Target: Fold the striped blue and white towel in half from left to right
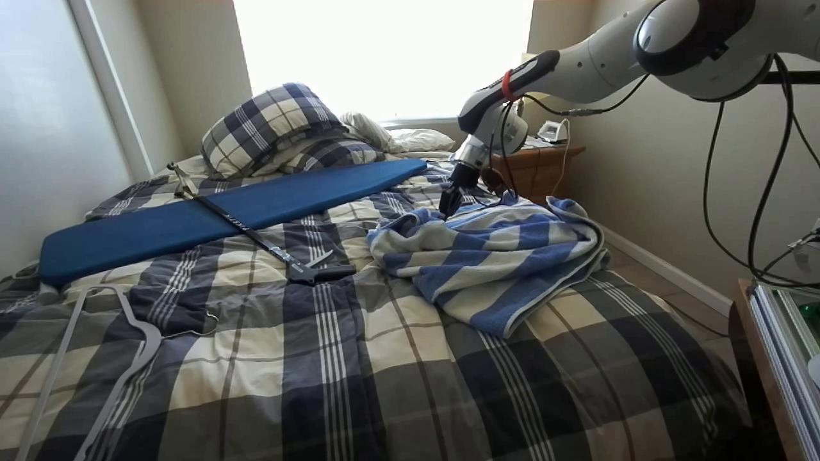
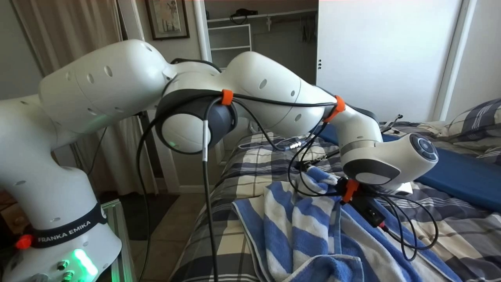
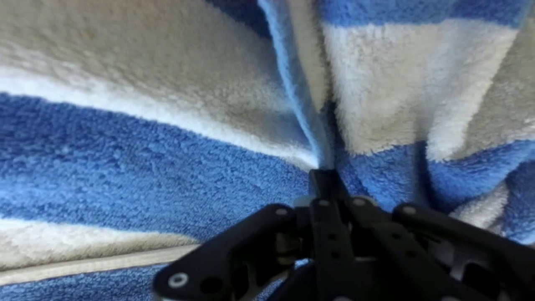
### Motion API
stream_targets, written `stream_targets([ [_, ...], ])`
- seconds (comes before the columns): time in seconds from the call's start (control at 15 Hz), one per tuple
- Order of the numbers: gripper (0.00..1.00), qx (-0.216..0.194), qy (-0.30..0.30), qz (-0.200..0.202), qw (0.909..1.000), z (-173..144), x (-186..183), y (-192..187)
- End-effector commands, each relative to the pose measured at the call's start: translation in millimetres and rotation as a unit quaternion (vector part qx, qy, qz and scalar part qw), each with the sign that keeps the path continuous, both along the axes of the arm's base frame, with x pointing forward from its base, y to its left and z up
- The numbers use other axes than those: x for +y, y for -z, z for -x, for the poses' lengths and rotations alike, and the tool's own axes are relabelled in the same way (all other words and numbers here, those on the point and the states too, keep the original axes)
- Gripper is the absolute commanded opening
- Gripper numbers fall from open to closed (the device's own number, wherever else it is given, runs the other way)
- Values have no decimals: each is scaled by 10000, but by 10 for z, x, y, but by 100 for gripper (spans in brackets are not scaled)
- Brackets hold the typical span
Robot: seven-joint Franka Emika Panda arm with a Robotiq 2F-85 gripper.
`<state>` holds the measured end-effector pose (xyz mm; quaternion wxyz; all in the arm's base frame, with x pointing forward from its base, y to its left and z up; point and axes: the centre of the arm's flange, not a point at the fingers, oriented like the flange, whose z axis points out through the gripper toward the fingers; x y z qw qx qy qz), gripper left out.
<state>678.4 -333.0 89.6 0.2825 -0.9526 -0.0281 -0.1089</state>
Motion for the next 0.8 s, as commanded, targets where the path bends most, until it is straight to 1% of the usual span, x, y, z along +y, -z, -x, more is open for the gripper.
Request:
stream_targets([
  [0.0,2,51,-50,-254,9997,-84,-88,39],
  [0.13,3,108,-91,-318,9994,-80,-80,55],
  [0.2,10,120,-103,-327,9993,-80,-76,67],
  [0.27,26,134,-112,-335,9993,-81,-73,76],
  [0.33,34,140,-113,-339,9993,-85,-71,88],
  [0.47,43,160,-118,-349,9992,-87,-70,122],
  [0.53,41,165,-111,-355,9992,-85,-71,140],
  [0.6,34,165,-103,-359,9992,-83,-72,160],
  [0.73,12,160,-87,-369,9992,-78,-78,183],
])
